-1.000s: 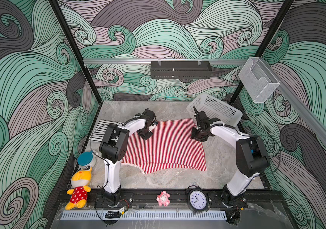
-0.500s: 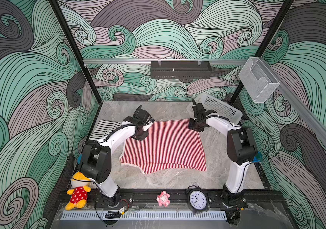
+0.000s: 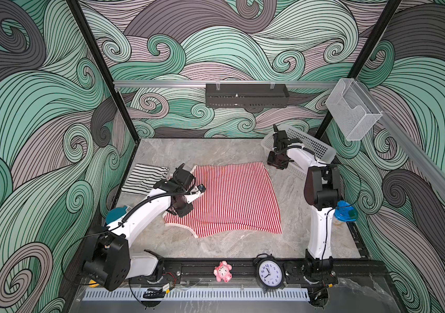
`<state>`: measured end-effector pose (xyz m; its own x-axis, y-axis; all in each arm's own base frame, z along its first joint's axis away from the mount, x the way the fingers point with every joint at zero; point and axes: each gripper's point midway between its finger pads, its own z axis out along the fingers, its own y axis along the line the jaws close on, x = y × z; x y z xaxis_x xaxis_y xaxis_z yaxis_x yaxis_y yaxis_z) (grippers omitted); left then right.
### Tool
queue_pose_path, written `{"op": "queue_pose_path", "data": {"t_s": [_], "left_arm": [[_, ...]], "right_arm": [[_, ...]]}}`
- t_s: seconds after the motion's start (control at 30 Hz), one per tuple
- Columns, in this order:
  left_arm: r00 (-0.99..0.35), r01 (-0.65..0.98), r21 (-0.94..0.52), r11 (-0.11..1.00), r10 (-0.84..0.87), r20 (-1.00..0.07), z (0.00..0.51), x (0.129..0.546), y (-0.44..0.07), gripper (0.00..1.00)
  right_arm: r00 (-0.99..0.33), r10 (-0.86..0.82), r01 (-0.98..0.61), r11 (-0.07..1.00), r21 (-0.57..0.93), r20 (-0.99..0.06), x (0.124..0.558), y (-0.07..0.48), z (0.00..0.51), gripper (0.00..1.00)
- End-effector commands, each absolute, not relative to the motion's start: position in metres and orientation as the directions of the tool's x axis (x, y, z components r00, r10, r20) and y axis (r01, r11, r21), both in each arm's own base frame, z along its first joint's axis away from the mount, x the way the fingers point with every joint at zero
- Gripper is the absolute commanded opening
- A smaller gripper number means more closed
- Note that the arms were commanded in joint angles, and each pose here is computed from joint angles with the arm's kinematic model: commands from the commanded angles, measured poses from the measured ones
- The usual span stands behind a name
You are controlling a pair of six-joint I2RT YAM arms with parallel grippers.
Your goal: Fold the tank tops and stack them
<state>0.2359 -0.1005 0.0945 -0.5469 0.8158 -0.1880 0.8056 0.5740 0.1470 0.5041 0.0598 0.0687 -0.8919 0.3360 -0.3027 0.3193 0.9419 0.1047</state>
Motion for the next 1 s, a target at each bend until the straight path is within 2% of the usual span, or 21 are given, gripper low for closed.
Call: {"op": "queue_pose_path", "data": {"t_s": [0.0,0.1,0.2,0.3,0.4,0.57,0.7,0.97], "left_arm": [[-0.513,0.845,0.074,0.529,0.843,-0.161,0.094,0.211,-0.104,0.30],[-0.493,0.861,0.052,0.506,0.855,-0.157,0.093,0.201,-0.108,0.31],[-0.464,0.880,0.033,0.474,0.872,-0.156,0.090,0.191,-0.115,0.32],[-0.456,0.880,0.085,0.467,0.882,-0.118,0.081,0.194,-0.114,0.33],[-0.452,0.887,0.072,0.455,0.890,-0.059,0.073,0.186,-0.115,0.33],[-0.363,0.930,0.044,0.366,0.929,-0.068,0.063,0.165,-0.133,0.33],[-0.348,0.937,0.013,0.349,0.936,-0.054,0.051,0.158,-0.141,0.33],[-0.296,0.954,-0.047,0.296,0.955,-0.010,0.033,0.142,-0.154,0.33]], "right_arm": [[-0.901,0.296,0.296,0.954,0.050,-0.317,0.504,0.046,0.084,0.45],[-0.915,0.264,0.229,0.963,0.144,-0.305,0.496,0.072,0.099,0.45],[-0.923,0.230,0.173,0.964,0.203,-0.308,0.469,0.105,0.113,0.46],[-0.925,0.204,0.143,0.969,0.203,-0.321,0.428,0.126,0.117,0.49],[-0.922,0.172,0.110,0.975,0.191,-0.347,0.382,0.136,0.118,0.53],[-0.926,0.166,0.095,0.971,0.218,-0.338,0.305,0.138,0.115,0.53],[-0.940,0.164,0.102,0.972,0.213,-0.299,0.257,0.132,0.101,0.53],[-0.944,0.240,0.184,0.953,0.242,-0.225,0.194,0.115,0.070,0.51]]}}
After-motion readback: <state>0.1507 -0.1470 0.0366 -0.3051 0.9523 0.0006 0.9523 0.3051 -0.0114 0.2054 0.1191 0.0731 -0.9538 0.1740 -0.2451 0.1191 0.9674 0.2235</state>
